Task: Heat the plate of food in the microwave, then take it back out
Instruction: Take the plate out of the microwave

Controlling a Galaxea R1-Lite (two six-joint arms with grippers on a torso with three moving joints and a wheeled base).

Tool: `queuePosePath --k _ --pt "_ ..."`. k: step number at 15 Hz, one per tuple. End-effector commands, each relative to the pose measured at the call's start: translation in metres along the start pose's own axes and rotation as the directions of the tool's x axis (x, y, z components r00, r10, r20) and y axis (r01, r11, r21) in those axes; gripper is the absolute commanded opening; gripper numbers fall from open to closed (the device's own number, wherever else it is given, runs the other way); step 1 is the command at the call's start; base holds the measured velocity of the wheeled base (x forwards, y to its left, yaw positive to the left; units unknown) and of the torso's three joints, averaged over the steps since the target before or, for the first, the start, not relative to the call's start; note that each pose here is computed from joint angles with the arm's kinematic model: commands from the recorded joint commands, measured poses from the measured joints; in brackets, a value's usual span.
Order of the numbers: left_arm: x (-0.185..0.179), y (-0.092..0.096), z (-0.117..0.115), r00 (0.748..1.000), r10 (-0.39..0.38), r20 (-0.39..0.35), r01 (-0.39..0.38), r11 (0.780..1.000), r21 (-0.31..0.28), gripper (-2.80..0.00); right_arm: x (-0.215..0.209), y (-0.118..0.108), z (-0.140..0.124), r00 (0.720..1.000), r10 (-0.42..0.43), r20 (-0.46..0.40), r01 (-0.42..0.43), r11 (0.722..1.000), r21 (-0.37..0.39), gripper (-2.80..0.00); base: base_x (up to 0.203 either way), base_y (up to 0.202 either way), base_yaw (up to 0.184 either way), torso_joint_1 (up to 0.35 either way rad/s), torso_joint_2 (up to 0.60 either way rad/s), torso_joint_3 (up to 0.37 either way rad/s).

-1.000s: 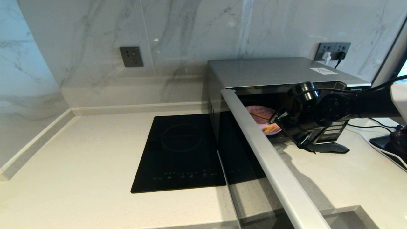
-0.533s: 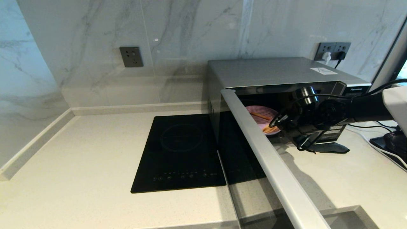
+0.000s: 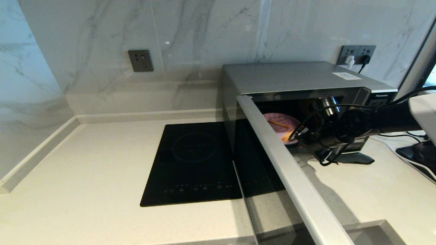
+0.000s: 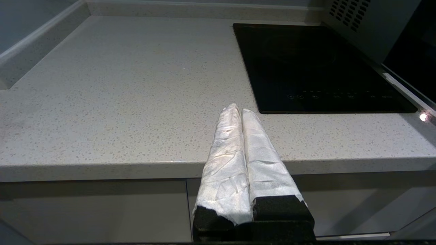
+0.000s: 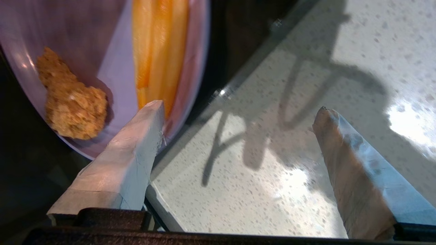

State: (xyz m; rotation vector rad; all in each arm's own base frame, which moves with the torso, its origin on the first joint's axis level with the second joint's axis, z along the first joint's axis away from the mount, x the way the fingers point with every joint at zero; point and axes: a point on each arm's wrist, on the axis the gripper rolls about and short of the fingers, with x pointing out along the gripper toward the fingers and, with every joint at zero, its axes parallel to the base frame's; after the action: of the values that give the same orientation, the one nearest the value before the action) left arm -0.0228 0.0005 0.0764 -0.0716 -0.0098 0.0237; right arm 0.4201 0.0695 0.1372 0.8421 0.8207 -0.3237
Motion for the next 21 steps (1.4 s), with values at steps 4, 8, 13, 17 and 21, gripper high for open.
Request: queuePosePath --k 4,8,13,17,21 --pt "0.000 0.000 0.000 1.000 0.001 -0.001 -0.001 1.000 -0.001 -2.80 -0.018 -0.002 -0.001 1.000 0.009 0.001 -0.009 1.000 0.003 0.00 0.000 0.000 0.000 0.000 0.00 0.000" --pt "0.000 0.000 0.000 1.000 0.001 -0.001 -0.001 1.000 -0.001 -2.80 -0.032 -0.006 -0.003 1.000 0.012 -0.007 -0.012 1.000 -0.009 0.00 0.000 0.000 0.000 0.000 0.00 0.000" --pt "0.000 0.000 0.000 1.000 0.001 -0.001 -0.001 1.000 -0.001 -2.80 -0.036 -0.007 -0.004 1.000 0.013 -0.026 -0.013 1.000 -0.010 0.00 0.000 0.000 0.000 0.000 0.00 0.000" --pt "0.000 0.000 0.000 1.000 0.001 -0.001 -0.001 1.000 -0.001 -2.80 -0.027 -0.001 -0.001 0.999 0.042 -0.013 -0.042 0.999 -0.009 0.00 0.000 0.000 0.000 0.000 0.00 0.000" --pt "0.000 0.000 0.000 1.000 0.001 -0.001 -0.001 1.000 -0.001 -2.80 -0.013 -0.002 -0.001 0.999 0.028 -0.021 -0.029 1.000 -0.009 0.00 0.000 0.000 0.000 0.000 0.00 0.000"
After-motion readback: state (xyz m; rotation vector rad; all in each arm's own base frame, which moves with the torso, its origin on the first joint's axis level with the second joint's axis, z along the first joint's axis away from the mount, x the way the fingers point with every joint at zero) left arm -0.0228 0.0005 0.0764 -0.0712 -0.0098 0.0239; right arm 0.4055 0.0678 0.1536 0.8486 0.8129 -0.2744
